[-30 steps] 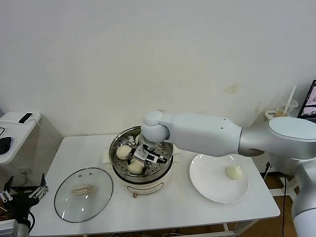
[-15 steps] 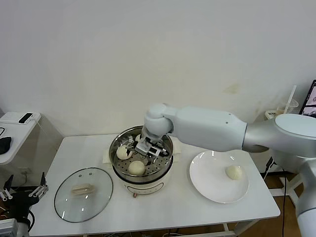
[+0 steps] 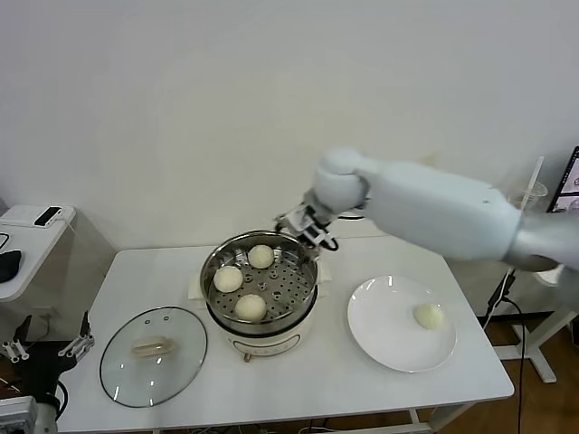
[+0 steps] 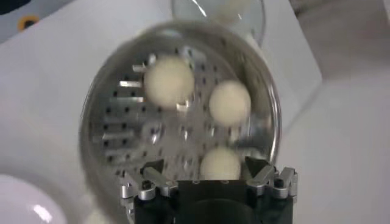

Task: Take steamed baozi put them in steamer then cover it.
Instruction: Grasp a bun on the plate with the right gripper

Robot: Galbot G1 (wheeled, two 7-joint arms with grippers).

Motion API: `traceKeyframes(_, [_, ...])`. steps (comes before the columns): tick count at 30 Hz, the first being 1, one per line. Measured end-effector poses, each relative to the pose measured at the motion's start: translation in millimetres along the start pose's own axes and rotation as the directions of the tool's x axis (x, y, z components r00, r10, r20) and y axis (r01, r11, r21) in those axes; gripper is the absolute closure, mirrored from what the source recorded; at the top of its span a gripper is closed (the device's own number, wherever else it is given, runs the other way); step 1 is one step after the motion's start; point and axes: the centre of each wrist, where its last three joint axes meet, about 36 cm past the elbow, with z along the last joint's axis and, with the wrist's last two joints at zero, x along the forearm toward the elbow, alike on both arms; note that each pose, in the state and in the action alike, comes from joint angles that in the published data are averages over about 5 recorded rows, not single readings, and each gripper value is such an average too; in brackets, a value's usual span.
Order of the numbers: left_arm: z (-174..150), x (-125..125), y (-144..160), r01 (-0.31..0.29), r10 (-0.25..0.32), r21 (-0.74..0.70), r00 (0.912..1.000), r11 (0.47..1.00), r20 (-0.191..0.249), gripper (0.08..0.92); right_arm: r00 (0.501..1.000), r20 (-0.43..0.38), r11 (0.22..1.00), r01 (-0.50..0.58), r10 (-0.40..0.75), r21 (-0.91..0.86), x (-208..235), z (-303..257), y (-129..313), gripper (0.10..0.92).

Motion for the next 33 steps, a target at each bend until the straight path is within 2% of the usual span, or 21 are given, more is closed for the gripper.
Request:
traceKeyframes(7, [-1,-3,-3,-0.019,0.019,-0.001,0.9998,1.000,0.004,0.177,0.998,-0.066,0.979,0.011,-0.025,-0.205,10,68,65,0.200])
traceKeyframes(14, [0,-4,-4,-0.039,0.039,-0.010,0.9992,0.999,-0.001,0.177,0.991,-0.101,0.930,0.042,-0.085,-0.365,0,124,139,0.200])
traceKeyframes(24, [2,-3,-8,-0.052,0.052,-0.013,0.9986,0.999,-0.011,0.177,0.974,-0.157,0.877,0.068,-0.161,-0.476,-15,165,213,0.200])
traceKeyframes(33, [0,-4,-8,-0.061,0.060,-0.021,0.9981,0.998,-0.012,0.177,0.962,-0.186,0.837,0.072,-0.202,-0.542,-38,184,261,0.200])
